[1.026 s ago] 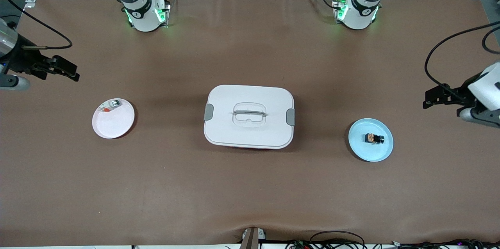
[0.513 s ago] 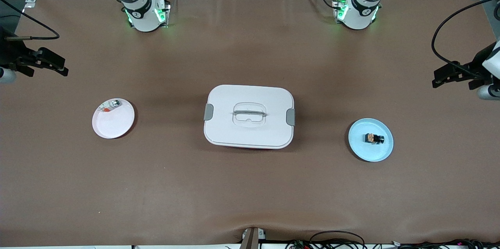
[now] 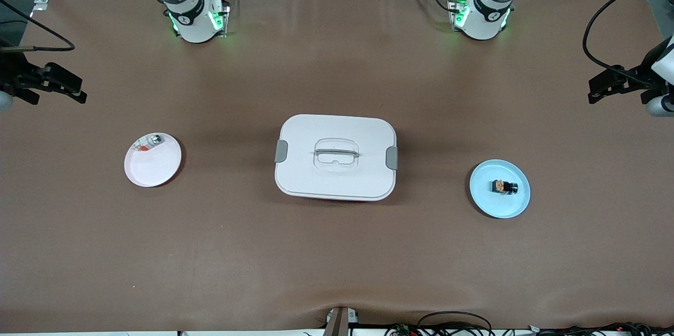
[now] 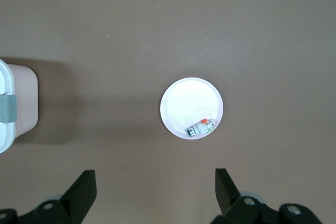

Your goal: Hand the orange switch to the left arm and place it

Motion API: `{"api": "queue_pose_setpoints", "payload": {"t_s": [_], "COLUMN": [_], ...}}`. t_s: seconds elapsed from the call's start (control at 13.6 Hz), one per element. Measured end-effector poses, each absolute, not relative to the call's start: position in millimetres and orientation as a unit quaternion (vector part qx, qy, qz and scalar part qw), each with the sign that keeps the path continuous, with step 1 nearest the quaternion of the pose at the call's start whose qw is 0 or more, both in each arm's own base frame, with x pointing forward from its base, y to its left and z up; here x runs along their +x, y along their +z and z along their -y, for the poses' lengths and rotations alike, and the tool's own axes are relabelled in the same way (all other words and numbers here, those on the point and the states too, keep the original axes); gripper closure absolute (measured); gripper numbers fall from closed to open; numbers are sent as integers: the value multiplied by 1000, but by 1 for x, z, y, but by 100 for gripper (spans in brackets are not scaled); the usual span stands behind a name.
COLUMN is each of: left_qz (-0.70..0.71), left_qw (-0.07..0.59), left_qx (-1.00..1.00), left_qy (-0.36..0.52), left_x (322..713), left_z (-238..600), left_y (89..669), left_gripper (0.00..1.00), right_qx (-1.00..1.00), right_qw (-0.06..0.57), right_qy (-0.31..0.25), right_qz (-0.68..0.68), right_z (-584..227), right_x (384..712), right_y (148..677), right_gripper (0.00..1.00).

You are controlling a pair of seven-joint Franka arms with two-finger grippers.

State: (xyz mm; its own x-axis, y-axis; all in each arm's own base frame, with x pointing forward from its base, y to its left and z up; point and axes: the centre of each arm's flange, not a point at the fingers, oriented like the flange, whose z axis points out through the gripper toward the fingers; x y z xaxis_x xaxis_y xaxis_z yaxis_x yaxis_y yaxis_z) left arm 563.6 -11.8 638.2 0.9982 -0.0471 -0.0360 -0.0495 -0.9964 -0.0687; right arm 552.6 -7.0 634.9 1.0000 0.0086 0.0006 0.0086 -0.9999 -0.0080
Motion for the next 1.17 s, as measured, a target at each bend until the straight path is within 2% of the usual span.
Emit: {"api": "queue_pose_setpoints", "payload": {"t_s": [0.29, 1.17], "left_qz": [-15, -25], "left_qw": [4, 1], "left_qx": [-1000, -1000], "left_qy": [10, -7], "left_x": [558, 542], "left_z": [8, 33], "left_y": [648, 649], "left_gripper": [0, 0], "right_qx": [-1000, -1000], "right_qw": [4, 4], "right_qy": [-4, -11], "right_qz": [4, 4], "right_z": [8, 8], "right_x": [555, 556], "right_y": [637, 642], "right_gripper": [0, 0]}}
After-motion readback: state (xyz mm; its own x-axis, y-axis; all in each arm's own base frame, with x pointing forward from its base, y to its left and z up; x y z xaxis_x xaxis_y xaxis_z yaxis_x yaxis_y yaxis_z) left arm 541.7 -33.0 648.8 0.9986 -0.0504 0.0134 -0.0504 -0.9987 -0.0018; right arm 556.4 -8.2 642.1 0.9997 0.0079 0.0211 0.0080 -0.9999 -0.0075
